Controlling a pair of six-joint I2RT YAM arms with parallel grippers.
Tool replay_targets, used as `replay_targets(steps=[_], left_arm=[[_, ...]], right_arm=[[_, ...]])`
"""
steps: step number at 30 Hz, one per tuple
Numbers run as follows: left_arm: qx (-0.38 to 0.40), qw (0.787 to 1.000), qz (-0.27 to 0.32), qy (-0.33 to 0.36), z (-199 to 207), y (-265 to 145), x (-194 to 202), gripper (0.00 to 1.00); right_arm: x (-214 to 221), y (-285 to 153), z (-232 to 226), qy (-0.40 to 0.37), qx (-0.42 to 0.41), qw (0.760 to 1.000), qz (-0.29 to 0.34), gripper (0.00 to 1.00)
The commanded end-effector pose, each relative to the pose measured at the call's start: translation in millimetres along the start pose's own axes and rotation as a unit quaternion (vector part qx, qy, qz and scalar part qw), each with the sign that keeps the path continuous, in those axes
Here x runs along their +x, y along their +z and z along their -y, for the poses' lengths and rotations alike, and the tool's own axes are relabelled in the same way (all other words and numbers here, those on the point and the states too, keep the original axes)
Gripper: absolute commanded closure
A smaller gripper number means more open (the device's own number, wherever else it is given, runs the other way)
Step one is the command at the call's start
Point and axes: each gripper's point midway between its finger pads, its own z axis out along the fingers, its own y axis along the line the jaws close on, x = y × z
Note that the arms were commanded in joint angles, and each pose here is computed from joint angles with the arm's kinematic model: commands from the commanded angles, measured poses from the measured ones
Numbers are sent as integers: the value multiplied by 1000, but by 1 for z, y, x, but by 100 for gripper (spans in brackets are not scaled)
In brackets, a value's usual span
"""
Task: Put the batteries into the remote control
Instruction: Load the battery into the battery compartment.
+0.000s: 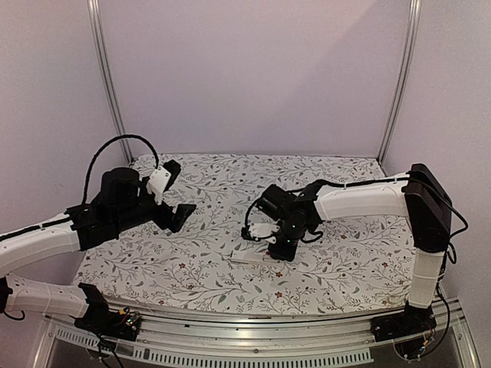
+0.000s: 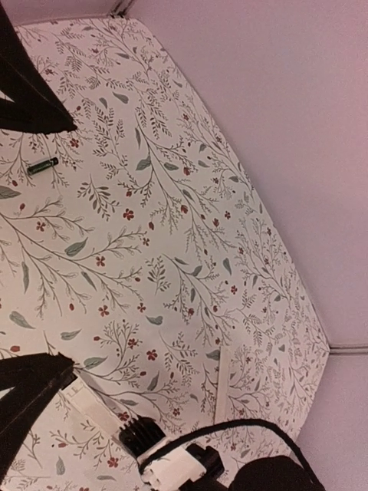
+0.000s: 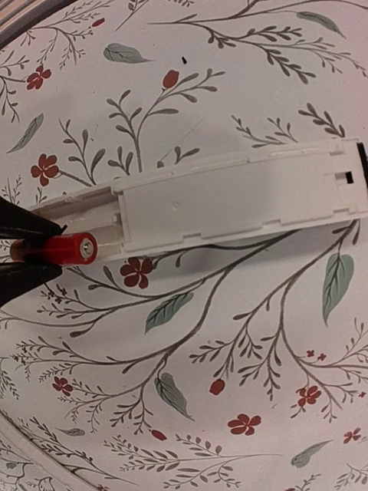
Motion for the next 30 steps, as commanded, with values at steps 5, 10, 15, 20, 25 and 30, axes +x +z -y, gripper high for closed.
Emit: replay_targets(steps=[5, 10, 15, 20, 25, 30], left_arm=[[9, 1000, 8, -14, -3, -3, -2, 0], [11, 1000, 6, -15, -2, -3, -1, 0], [19, 1000, 5, -16, 1, -2, 0, 0], [19, 1000, 5, -19, 1, -2, -1, 0], [10, 996, -8, -87, -19, 1, 5, 0], [-65, 973, -121, -185, -77, 17, 53, 0]], right_arm=[[-2, 4, -5, -15, 1, 1000, -14, 82], [0, 7, -7, -18, -2, 1000, -22, 74], [-1, 5, 1, -13, 22, 999, -24, 74], [-8, 2, 1, -9, 19, 1000, -15, 72], [-29, -16, -4, -12, -2, 1000, 25, 65], [-51, -48, 8, -10, 22, 996, 84, 42]])
